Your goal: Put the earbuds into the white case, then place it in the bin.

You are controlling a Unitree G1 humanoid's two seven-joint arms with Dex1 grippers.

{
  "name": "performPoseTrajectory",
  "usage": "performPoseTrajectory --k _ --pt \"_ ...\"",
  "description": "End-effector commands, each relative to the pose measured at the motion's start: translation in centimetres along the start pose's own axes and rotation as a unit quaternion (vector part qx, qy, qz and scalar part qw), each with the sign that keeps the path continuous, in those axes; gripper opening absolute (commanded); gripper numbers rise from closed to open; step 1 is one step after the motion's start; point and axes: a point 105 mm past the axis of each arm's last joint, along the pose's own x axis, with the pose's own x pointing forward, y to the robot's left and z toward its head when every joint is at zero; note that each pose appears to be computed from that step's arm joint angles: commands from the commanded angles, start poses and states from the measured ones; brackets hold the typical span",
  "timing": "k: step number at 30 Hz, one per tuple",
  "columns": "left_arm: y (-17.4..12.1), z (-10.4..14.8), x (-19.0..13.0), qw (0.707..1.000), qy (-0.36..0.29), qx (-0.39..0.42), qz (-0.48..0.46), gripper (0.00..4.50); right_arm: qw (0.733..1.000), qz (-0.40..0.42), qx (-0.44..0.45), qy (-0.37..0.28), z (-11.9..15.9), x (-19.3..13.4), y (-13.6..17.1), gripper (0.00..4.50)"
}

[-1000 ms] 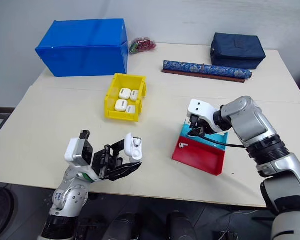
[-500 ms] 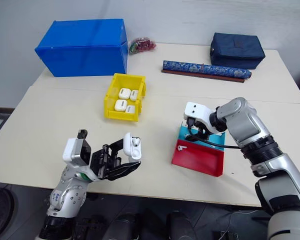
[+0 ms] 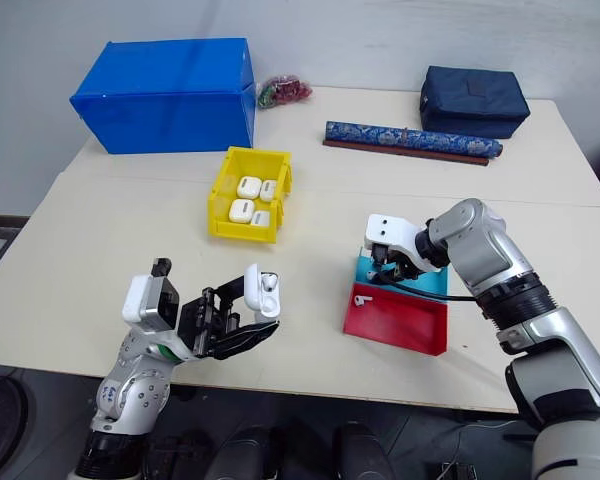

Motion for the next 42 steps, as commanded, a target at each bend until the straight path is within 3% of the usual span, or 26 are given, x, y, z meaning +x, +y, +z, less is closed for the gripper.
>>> performPoseTrajectory --k 1,5,8,10,22,25,42 --pt "-0.1 0.7 0.2 1.0 -0.005 0.02 -0.004 2.83 1.0 -0.001 -0.008 0.003 0.0 -0.1 -0.1 2.15" --pt "-0.1 0.6 0.2 1.0 -0.004 0.021 -0.003 2.83 1.0 0.007 -0.009 0.002 0.0 0.1 0.1 2.15" --pt "-0.1 0.6 0.3 1.0 -0.004 0.022 -0.003 2.83 1.0 0.011 -0.01 0.001 0.0 0.2 0.1 1.6" --pt "-0.1 0.6 0.3 1.0 -0.003 0.022 -0.002 2.83 1.0 0.014 -0.014 0.004 0.0 0.3 0.2 0.99" --pt "0.0 0.5 0.2 1.0 -0.004 0.024 0.0 2.83 1.0 0.014 -0.017 -0.002 0.2 0.6 0.4 0.99" --pt "0.1 0.5 0.2 1.0 -0.004 0.024 0.0 2.83 1.0 0.013 -0.017 -0.004 0.3 0.6 0.4 0.49" --pt "0.1 0.5 0.1 1.0 -0.004 0.022 -0.002 2.83 1.0 0.012 -0.002 -0.01 -0.2 0.4 0.9 0.48"
